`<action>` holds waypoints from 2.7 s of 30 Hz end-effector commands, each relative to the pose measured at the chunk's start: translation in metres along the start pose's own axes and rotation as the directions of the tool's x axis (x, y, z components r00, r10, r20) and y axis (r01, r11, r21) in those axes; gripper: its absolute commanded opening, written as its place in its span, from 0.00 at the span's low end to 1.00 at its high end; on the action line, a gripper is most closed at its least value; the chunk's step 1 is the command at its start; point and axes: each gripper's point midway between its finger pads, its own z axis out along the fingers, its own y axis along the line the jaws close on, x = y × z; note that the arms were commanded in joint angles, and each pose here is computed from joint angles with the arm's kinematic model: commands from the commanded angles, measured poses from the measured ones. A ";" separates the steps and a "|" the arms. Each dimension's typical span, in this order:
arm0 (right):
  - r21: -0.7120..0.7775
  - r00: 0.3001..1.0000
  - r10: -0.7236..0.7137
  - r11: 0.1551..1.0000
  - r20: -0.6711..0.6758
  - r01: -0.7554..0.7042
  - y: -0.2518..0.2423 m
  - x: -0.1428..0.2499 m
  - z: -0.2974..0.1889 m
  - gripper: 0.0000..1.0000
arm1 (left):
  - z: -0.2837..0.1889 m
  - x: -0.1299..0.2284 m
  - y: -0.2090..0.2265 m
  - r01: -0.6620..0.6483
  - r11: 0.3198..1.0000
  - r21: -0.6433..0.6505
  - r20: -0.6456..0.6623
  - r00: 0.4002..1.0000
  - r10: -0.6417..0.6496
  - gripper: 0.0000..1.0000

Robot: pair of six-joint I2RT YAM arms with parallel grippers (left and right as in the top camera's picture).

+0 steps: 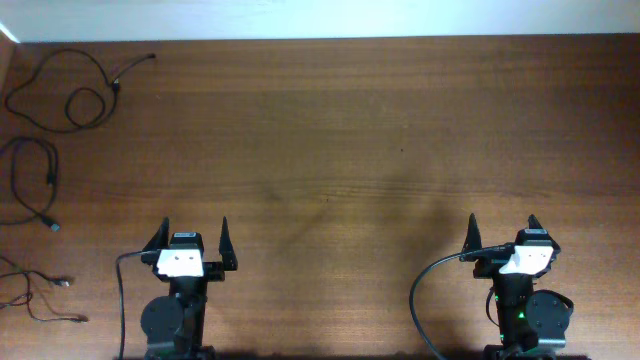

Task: Untangle cables

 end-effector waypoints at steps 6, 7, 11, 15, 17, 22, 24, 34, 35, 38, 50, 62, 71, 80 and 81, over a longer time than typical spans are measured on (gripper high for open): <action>0.003 1.000 0.010 1.000 -0.001 -0.010 0.000 0.002 0.000 0.98 | 0.000 0.002 -0.011 -0.023 0.999 0.041 0.003 1.000 0.023 0.99; 0.003 1.000 0.010 1.000 -0.001 -0.010 0.000 0.002 0.000 0.98 | 0.000 0.002 -0.013 -0.023 0.999 0.048 0.003 1.000 0.023 0.99; 0.003 1.000 0.010 1.000 -0.001 -0.010 0.000 0.002 0.000 0.98 | 0.000 0.002 -0.011 0.053 0.998 0.026 -0.003 0.999 -0.053 0.99; 0.003 1.000 0.010 1.000 -0.001 -0.010 0.000 0.002 0.000 0.99 | 0.000 0.002 -0.008 0.093 0.996 0.009 -0.003 0.996 -0.093 0.99; 0.003 1.000 0.010 1.000 -0.001 -0.010 0.000 0.002 0.000 0.98 | 0.000 0.002 -0.007 0.096 0.995 0.008 -0.003 0.995 -0.096 0.99; 0.003 1.000 0.010 1.000 -0.001 -0.010 0.000 0.002 0.000 0.99 | 0.000 0.002 -0.008 0.090 0.996 0.012 -0.003 0.996 -0.090 0.99; 0.003 1.000 0.010 1.000 -0.001 -0.010 0.000 0.002 0.000 0.98 | 0.000 0.002 -0.008 0.089 0.996 0.013 -0.003 0.996 -0.089 0.99; 0.003 1.000 0.010 1.000 -0.001 -0.010 0.000 0.002 0.000 0.98 | 0.000 0.002 -0.008 0.089 0.996 0.012 -0.002 0.996 -0.089 0.99; 0.003 1.000 0.010 1.000 -0.001 -0.010 0.000 0.002 0.000 0.98 | 0.000 0.002 -0.008 0.089 0.996 0.012 -0.002 0.996 -0.089 0.99; 0.003 1.000 0.010 1.000 -0.001 -0.010 0.000 0.002 0.000 0.98 | 0.000 0.002 -0.008 0.089 0.996 0.012 -0.002 0.996 -0.089 0.99; 0.003 1.000 0.010 1.000 -0.001 -0.010 0.000 0.002 0.000 0.98 | 0.000 0.002 -0.008 0.089 0.996 0.012 -0.002 0.996 -0.089 0.99; 0.003 1.000 0.010 1.000 -0.001 -0.010 0.000 0.002 0.000 0.98 | 0.000 0.002 -0.008 0.089 0.996 0.012 -0.002 0.996 -0.089 0.99; 0.003 1.000 0.010 1.000 -0.001 -0.010 0.000 0.002 0.000 0.99 | 0.000 0.002 -0.008 0.089 0.996 0.012 -0.003 0.996 -0.089 0.99; 0.003 1.000 0.010 1.000 -0.001 -0.010 0.000 0.002 0.000 0.99 | 0.000 0.002 -0.008 0.088 0.996 0.012 -0.002 0.996 -0.088 0.99; 0.003 1.000 0.010 1.000 -0.001 -0.010 0.000 0.002 0.000 0.98 | 0.000 0.002 -0.008 0.089 0.996 0.012 -0.002 0.996 -0.089 0.99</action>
